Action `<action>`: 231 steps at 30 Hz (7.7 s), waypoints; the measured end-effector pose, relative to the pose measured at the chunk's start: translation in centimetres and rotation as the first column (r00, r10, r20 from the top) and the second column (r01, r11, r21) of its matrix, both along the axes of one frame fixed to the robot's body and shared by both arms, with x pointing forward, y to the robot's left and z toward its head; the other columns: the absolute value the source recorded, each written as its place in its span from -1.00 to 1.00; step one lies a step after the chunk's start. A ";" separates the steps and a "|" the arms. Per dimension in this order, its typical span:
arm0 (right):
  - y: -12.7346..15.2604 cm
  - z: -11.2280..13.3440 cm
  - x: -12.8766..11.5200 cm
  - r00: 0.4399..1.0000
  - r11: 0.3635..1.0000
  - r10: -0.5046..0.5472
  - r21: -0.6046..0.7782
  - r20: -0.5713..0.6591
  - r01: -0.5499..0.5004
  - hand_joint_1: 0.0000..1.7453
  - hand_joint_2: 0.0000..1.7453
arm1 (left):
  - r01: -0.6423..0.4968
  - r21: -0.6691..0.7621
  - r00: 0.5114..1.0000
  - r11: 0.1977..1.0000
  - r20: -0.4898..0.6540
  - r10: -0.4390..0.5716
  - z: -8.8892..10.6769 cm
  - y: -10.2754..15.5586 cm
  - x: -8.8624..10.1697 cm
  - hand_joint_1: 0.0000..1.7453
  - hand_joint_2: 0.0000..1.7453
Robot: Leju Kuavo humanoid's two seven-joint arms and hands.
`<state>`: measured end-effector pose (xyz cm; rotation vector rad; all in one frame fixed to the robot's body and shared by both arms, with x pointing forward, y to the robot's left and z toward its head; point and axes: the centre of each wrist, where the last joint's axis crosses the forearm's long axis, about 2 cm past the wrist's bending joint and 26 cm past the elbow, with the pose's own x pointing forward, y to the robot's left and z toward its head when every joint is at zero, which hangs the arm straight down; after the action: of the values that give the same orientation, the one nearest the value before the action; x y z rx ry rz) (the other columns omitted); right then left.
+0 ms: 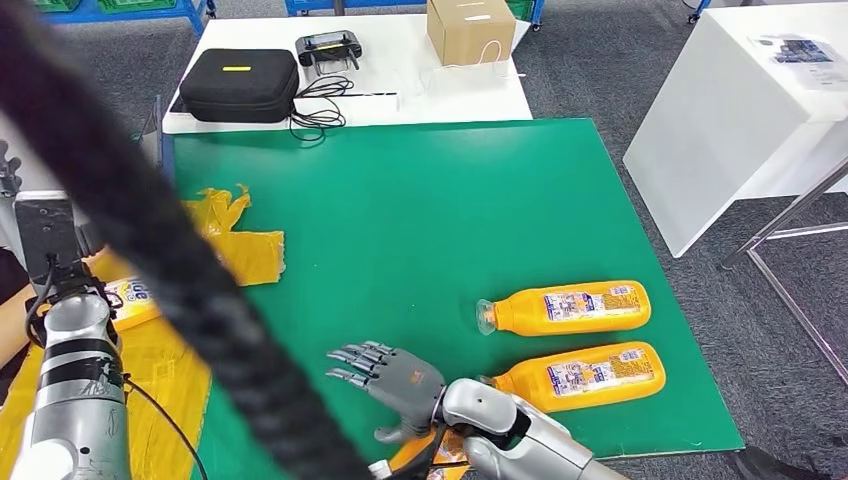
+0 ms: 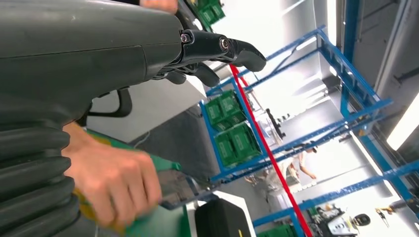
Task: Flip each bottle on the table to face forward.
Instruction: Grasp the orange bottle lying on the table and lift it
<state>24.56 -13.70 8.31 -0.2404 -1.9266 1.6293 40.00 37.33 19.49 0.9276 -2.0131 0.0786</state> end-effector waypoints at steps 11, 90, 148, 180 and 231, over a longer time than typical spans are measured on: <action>0.1 5.2 -0.9 0.975 0.962 -0.113 0.267 0.189 0.060 -1.00 1.00 | -0.029 0.010 1.000 1.000 -0.008 0.029 -0.2 0.5 -0.2 -1.00 1.00; -30.9 3.2 2.0 0.451 0.480 -0.837 0.020 0.310 0.877 -1.00 1.00 | 0.662 -0.252 0.731 0.706 0.004 -0.683 -9.5 -18.3 -14.2 -1.00 1.00; -25.5 0.2 11.4 0.748 0.597 -0.622 -0.479 0.232 0.644 0.88 1.00 | 0.682 -0.278 0.713 0.676 0.047 -0.699 -9.2 -18.8 -11.6 -1.00 1.00; -10.5 3.5 5.5 0.672 0.273 -0.671 0.737 -0.314 0.618 0.98 1.00 | 0.780 -0.314 0.547 0.541 -0.077 -0.833 -8.4 -23.2 -12.6 -1.00 1.00; 6.3 -1.4 2.6 0.848 0.824 -0.116 0.426 -0.518 0.373 0.81 1.00 | 0.769 -0.451 0.507 0.453 -0.003 -0.862 -9.7 -22.6 -12.8 -0.31 1.00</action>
<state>27.11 -7.44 6.89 0.1140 -1.7665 0.8415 27.22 14.71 9.79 -0.3813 -1.9051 -0.1619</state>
